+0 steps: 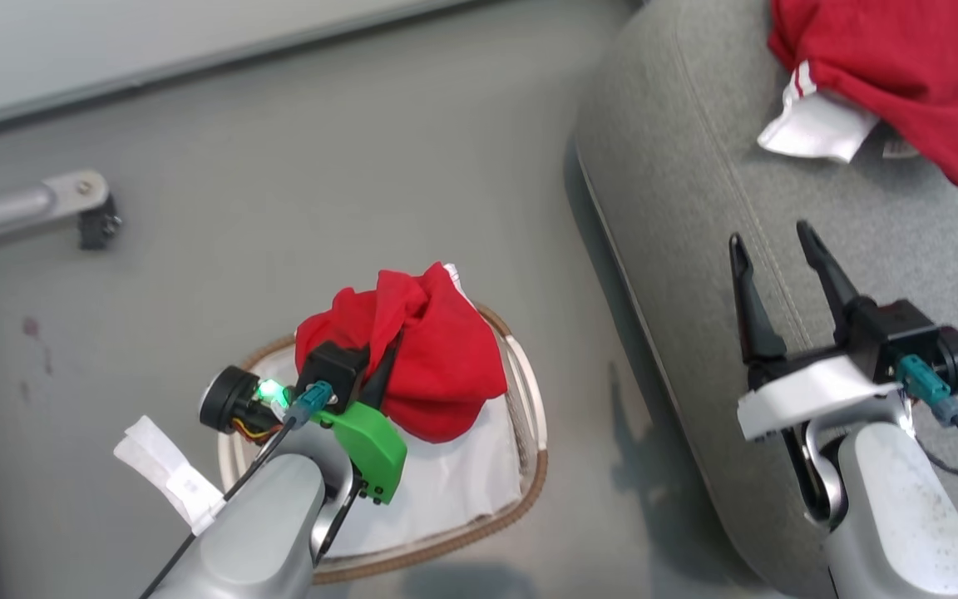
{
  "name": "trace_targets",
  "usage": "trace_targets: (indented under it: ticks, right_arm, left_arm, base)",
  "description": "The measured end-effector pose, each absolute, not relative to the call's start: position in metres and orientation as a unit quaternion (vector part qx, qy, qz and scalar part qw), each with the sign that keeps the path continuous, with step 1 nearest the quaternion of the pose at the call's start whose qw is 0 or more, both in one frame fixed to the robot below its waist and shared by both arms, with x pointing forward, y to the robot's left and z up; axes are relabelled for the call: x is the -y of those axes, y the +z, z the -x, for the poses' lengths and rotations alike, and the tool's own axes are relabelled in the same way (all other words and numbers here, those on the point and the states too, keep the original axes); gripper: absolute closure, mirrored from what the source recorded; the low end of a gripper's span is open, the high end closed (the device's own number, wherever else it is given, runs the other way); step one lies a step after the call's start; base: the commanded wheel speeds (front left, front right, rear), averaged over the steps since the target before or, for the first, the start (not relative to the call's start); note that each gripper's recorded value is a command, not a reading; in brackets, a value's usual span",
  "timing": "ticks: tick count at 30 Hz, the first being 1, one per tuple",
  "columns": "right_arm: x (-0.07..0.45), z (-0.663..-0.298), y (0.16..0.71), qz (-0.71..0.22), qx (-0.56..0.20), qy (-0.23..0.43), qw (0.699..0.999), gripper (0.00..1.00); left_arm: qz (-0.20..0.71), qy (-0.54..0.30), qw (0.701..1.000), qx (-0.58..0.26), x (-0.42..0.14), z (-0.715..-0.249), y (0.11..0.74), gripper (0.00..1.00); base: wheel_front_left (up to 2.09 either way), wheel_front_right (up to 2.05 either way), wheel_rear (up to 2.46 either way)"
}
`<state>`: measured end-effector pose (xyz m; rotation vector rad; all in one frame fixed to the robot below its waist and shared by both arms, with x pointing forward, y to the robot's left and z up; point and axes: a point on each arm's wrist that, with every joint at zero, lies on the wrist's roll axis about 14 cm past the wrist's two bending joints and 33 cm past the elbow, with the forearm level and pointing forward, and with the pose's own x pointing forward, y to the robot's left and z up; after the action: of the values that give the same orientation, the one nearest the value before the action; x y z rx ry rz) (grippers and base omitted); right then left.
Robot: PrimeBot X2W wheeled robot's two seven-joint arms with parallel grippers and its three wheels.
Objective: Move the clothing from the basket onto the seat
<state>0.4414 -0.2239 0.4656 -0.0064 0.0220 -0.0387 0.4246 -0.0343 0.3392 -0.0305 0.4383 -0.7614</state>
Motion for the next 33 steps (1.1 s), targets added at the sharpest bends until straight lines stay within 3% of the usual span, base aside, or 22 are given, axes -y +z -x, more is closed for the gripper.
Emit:
trace_targets:
  ticks: [13, 23, 33]
  right_arm:
    - [0.183, -0.407, 0.508, -0.014, 0.039, 0.032, 0.999, 0.0]
    - [0.15, -0.393, 0.537, -0.015, 0.077, 0.08, 0.994, 0.0]
    - [0.1, -0.394, 0.564, -0.007, 0.112, 0.157, 0.981, 0.0]
  left_arm:
    - [-0.045, -0.341, 0.939, 0.017, 0.005, -0.458, 0.511, 1.0]
    - [-0.103, -0.331, 0.928, 0.132, -0.008, -0.457, 0.624, 1.0]
    - [-0.123, -0.34, 0.913, 0.189, 0.001, -0.451, 0.685, 1.0]
  base:
    - [0.0, 0.0, 0.0]
    - [0.0, 0.0, 0.0]
    - [0.0, 0.0, 0.0]
